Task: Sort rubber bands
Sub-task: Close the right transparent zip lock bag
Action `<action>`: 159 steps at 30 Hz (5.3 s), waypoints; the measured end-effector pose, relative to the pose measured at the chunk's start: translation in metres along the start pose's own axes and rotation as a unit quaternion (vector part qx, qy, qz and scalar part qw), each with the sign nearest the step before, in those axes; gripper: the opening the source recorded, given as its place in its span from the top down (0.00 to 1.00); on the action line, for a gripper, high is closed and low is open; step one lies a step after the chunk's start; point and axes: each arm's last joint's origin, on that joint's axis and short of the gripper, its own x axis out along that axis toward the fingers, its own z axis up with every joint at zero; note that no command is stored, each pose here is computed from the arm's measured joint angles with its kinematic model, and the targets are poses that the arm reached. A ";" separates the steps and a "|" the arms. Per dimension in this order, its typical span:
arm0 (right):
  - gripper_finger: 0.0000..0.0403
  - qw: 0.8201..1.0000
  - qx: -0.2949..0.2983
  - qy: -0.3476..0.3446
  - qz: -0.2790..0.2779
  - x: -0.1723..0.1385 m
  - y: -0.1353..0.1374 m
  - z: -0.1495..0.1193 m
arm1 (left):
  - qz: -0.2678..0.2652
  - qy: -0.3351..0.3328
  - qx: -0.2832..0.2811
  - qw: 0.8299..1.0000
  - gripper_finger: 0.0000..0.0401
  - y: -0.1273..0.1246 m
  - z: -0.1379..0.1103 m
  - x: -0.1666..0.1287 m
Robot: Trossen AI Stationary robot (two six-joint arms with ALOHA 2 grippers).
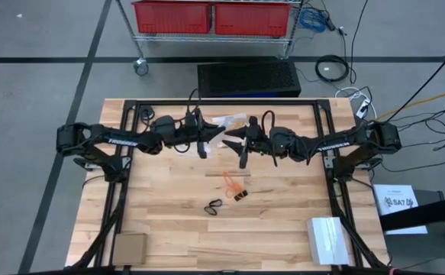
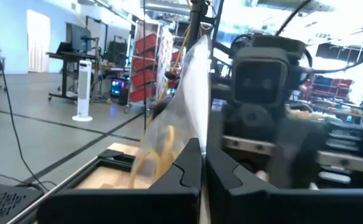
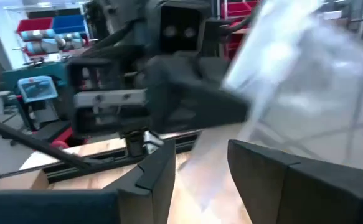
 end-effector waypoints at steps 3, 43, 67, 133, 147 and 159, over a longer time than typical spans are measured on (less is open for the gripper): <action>0.65 1.000 0.002 0.000 -0.005 0.001 -0.004 0.000 | -0.001 -0.007 0.001 1.000 1.00 -0.002 0.001 0.000; 0.88 0.998 0.021 -0.039 0.041 0.011 -0.004 0.012 | -0.007 -0.069 0.008 0.998 1.00 -0.005 0.013 -0.001; 1.00 0.992 -0.002 0.122 0.004 0.012 0.007 0.036 | -0.022 -0.035 0.043 0.998 0.95 -0.008 0.006 0.000; 1.00 0.836 -0.104 0.537 0.029 -0.023 0.030 0.045 | -0.165 0.224 0.035 0.960 0.63 -0.006 0.018 0.033; 1.00 0.836 -0.106 0.538 0.030 -0.023 0.030 0.045 | -0.176 0.262 0.020 0.948 0.63 -0.008 -0.005 0.056; 1.00 0.830 -0.107 0.546 0.029 -0.025 0.030 0.044 | -0.164 0.256 0.027 0.952 0.63 -0.009 0.005 0.052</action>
